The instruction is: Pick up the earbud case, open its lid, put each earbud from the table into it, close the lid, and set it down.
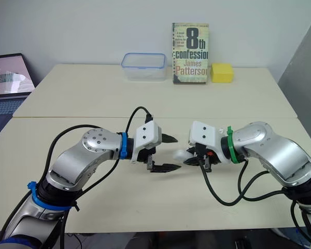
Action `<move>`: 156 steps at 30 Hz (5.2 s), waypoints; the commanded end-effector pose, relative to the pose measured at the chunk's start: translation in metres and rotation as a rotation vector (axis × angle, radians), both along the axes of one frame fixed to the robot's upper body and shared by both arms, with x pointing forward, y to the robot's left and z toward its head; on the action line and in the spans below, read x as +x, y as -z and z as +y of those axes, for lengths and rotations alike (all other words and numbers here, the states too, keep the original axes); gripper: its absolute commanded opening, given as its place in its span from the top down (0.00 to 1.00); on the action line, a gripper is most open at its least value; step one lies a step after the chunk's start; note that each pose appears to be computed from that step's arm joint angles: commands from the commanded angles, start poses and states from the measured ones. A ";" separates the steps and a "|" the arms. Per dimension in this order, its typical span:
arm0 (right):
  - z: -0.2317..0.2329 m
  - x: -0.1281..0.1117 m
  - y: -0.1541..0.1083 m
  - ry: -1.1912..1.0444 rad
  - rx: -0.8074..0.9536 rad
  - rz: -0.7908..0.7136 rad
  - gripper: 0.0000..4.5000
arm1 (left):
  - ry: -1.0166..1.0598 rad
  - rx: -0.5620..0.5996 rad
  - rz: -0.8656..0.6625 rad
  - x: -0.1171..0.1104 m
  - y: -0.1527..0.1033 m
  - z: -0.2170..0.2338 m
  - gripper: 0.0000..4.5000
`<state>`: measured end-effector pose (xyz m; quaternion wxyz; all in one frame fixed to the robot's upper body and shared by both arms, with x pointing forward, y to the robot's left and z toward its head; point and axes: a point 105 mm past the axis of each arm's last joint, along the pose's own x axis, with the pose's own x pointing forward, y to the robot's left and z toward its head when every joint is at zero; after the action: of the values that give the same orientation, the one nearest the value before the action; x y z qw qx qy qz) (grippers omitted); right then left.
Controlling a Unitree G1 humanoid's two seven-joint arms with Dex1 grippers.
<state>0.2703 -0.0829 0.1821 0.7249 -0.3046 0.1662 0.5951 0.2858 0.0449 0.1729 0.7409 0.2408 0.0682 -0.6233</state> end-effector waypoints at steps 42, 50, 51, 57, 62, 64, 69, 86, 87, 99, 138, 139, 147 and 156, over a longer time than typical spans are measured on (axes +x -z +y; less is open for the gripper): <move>-0.019 -0.006 -0.054 -0.153 0.090 -0.398 0.20 | -0.115 -0.493 0.089 -0.009 0.023 0.015 0.82; -0.003 0.004 -0.038 -0.159 0.074 -0.359 0.20 | -0.037 -0.466 0.024 -0.013 0.019 0.009 0.82; -0.002 0.006 -0.037 -0.157 0.072 -0.361 0.20 | -0.036 -0.465 0.025 -0.012 0.019 0.008 0.82; 0.001 0.010 -0.035 -0.154 0.075 -0.350 0.20 | -0.012 -0.444 0.010 -0.012 0.020 0.007 0.82; 0.001 0.013 -0.038 -0.134 0.089 -0.346 0.20 | 0.010 -0.422 -0.005 -0.016 0.023 0.005 0.82; 0.000 0.014 -0.040 -0.126 0.097 -0.343 0.20 | 0.024 -0.403 -0.019 -0.019 0.025 0.004 0.82; -0.003 0.014 -0.044 -0.119 0.104 -0.324 0.20 | 0.026 -0.390 -0.025 -0.020 0.028 0.005 0.82; -0.029 0.007 -0.064 -0.052 0.165 -0.219 0.20 | -0.065 -0.425 -0.003 -0.010 0.026 0.018 0.82; -0.032 0.007 -0.067 -0.035 0.175 -0.216 0.20 | -0.095 -0.438 0.004 -0.007 0.024 0.022 0.82; -0.032 0.036 0.000 0.425 0.251 -0.291 0.20 | -0.372 -0.423 -0.036 0.012 0.016 0.095 0.82; 0.007 0.065 0.101 1.035 0.433 -0.084 0.70 | -0.359 -0.396 -0.082 0.014 0.010 0.089 0.82; 0.006 0.065 0.099 1.029 0.435 -0.087 0.77 | -0.359 -0.396 -0.082 0.015 0.010 0.089 0.82; -0.003 0.053 0.072 0.723 0.385 -0.086 0.91 | -0.354 -0.398 -0.080 0.013 0.011 0.087 0.82; -0.069 0.000 0.055 -0.006 -0.038 -0.029 0.91 | -0.284 -0.362 -0.051 -0.005 0.017 0.080 0.82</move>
<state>0.2773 -0.1532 0.1196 0.7585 -0.3041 0.1829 0.5466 0.2876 0.1301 0.1466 0.8645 0.0963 -0.0121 -0.4931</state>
